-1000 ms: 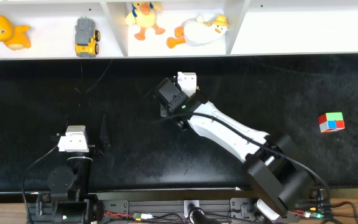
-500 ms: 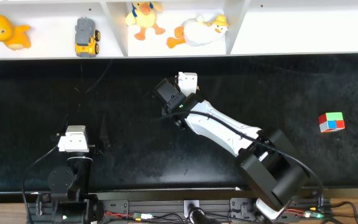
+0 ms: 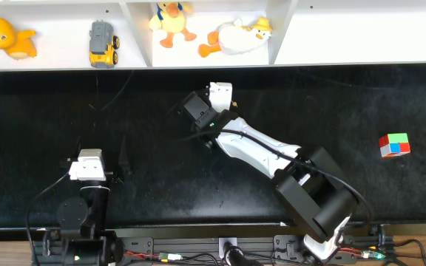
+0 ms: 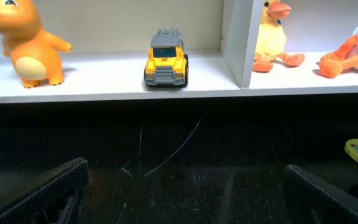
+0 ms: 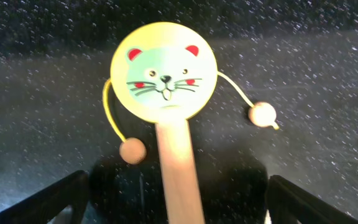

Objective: Store Toys

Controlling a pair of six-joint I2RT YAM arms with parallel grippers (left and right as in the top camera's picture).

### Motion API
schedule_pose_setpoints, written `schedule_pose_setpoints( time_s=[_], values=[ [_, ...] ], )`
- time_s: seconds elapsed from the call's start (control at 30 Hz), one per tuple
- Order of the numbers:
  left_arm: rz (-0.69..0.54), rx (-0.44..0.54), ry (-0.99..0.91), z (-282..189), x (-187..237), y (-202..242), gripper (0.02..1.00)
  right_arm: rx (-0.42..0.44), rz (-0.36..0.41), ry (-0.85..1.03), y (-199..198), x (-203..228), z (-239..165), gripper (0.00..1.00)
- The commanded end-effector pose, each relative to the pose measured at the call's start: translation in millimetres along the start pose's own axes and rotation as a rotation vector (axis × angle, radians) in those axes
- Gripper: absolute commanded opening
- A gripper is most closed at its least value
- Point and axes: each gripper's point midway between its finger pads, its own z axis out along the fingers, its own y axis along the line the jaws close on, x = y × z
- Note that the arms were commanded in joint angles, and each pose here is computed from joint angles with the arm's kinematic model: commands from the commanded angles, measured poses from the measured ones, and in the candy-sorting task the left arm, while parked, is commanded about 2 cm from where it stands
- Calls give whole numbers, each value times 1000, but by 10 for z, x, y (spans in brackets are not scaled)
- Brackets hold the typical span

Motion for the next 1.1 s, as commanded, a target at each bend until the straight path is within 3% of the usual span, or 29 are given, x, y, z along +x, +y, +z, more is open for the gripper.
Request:
schedule_pose_setpoints(
  time_s=[0.03,0.07,0.2,0.23,0.53,0.73,0.97,1.1],
  values=[
    [-7,-1,-5,-5,-4,-1,998,7,-3,3,43,23,81,706],
    [-7,-1,-5,-5,-4,-2,998,7,-4,3,42,23,81,465],
    [-7,-1,-5,-5,-4,-2,998,-3,-3,13,59,39,80,191],
    [-7,-1,-4,-5,-3,-2,998,-9,-3,20,70,50,78,58],
    [-7,-1,-5,-5,-4,-1,998,19,-20,28,-251,19,-342,42],
    [-7,-1,-5,-5,-4,-1,998,-4,72,-13,-799,-69,-655,45],
    [-7,-1,-5,-5,-4,-1,998,-76,-44,-49,-1584,-460,-940,42],
    [-7,-1,-5,-5,-4,-2,998,-133,-32,-71,-1914,-740,-925,45]
  ],
)
